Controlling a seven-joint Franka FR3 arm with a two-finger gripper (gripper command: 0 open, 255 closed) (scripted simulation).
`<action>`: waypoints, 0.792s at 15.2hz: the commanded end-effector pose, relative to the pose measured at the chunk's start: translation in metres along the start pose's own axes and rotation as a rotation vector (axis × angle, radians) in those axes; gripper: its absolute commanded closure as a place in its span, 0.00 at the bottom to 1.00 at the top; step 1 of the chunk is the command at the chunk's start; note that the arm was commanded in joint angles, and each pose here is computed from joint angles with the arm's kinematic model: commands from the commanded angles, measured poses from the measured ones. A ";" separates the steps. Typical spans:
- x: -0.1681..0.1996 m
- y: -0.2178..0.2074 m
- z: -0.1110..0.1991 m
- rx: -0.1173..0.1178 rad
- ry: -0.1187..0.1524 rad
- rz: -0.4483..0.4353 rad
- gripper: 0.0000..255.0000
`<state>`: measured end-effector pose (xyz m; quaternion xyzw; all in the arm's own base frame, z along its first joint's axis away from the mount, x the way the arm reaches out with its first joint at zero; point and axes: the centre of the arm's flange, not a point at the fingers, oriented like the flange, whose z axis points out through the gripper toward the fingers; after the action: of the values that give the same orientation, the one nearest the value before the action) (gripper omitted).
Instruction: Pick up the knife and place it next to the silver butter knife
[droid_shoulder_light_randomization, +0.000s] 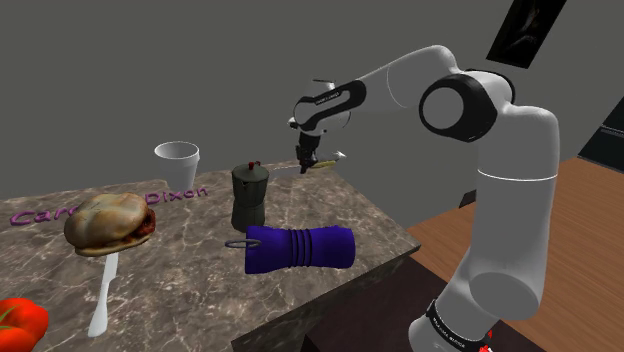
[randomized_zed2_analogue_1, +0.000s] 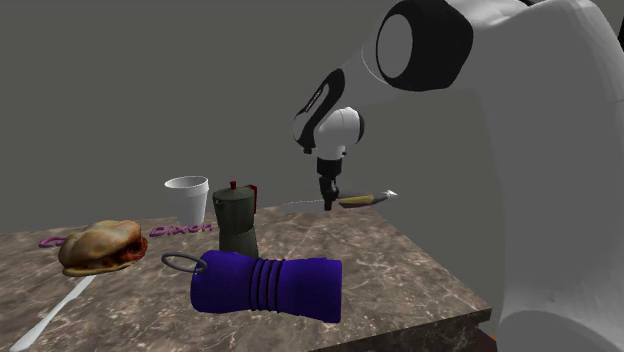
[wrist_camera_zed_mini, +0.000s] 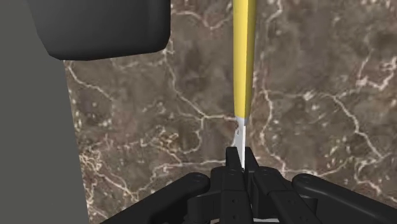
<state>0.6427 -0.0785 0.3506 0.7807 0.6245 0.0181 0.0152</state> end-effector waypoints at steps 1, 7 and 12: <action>0.000 0.001 -0.011 0.000 0.000 0.000 1.00; 0.001 0.002 -0.042 0.000 0.000 0.000 1.00; 0.001 0.003 -0.069 0.000 0.000 0.000 1.00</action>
<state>0.6422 -0.0788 0.4134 0.7807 0.6245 0.0181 0.0152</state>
